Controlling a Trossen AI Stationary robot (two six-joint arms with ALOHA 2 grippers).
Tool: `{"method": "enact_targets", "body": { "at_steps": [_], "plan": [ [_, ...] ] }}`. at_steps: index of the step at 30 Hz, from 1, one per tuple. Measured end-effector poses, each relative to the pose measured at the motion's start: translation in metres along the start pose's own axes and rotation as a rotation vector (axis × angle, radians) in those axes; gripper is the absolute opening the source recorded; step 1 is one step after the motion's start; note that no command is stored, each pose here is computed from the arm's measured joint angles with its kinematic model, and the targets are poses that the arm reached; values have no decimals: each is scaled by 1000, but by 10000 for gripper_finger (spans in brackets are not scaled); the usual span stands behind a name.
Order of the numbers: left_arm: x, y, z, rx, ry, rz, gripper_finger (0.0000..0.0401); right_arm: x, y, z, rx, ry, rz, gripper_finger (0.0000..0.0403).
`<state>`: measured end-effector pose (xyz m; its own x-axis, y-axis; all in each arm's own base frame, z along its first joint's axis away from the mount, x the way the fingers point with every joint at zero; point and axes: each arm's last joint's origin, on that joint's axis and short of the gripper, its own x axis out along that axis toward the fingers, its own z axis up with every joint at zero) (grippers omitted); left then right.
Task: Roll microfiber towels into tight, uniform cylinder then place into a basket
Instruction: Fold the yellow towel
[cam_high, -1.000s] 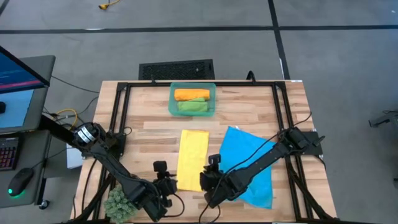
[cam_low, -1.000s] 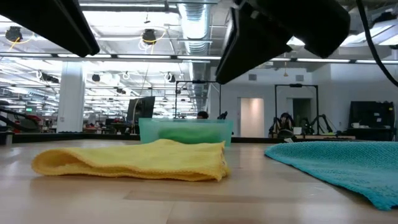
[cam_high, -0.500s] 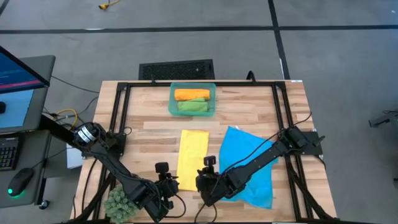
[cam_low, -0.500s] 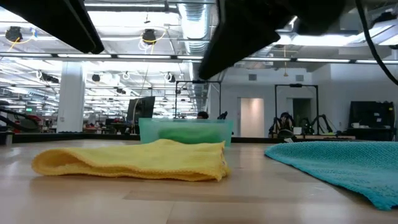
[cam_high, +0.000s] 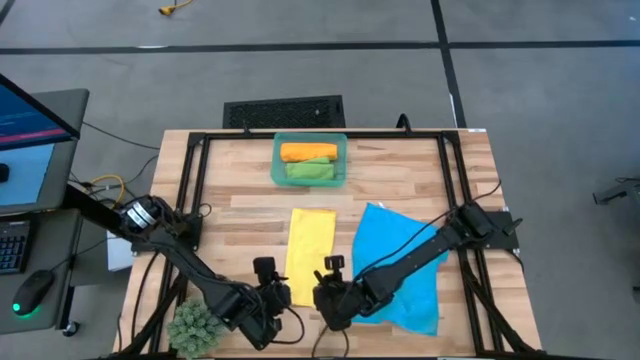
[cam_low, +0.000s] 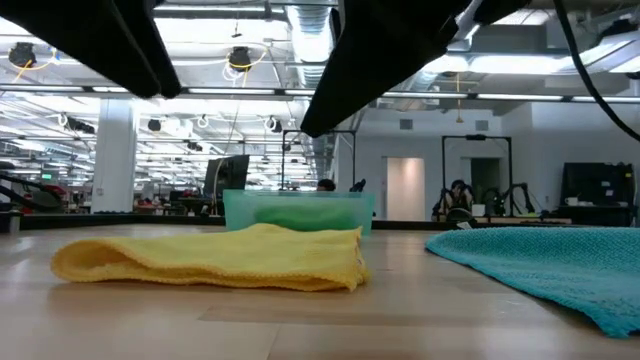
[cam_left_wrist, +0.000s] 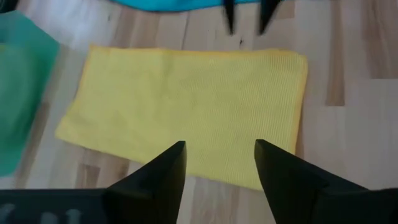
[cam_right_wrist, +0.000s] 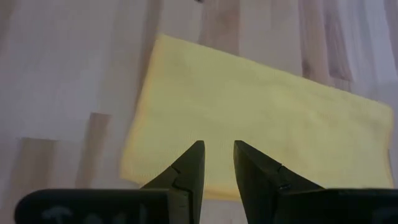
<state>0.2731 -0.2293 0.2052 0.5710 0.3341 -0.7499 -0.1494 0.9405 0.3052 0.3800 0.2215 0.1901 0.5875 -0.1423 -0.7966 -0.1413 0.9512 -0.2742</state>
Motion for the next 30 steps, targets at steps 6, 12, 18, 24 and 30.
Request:
{"method": "enact_targets", "body": {
  "at_steps": [6, 12, 18, 24, 30],
  "plan": [
    [8, -31, -26, 200, 22, 9, 183, -13, 36, -13, -47, -26, 45, 108],
    [20, -62, -46, 242, -39, 10, 183, -17, 62, -30, -87, -89, 3, 108],
    [36, -65, -47, 257, -18, 28, 183, -13, 61, -28, -58, -120, 30, 108],
    [45, -58, -42, 248, 10, 35, 183, -5, 49, -24, -31, -91, 98, 113],
    [51, -52, -38, 234, 69, 5, 183, 2, 38, -21, -36, -77, 112, 159]
  ]
}}
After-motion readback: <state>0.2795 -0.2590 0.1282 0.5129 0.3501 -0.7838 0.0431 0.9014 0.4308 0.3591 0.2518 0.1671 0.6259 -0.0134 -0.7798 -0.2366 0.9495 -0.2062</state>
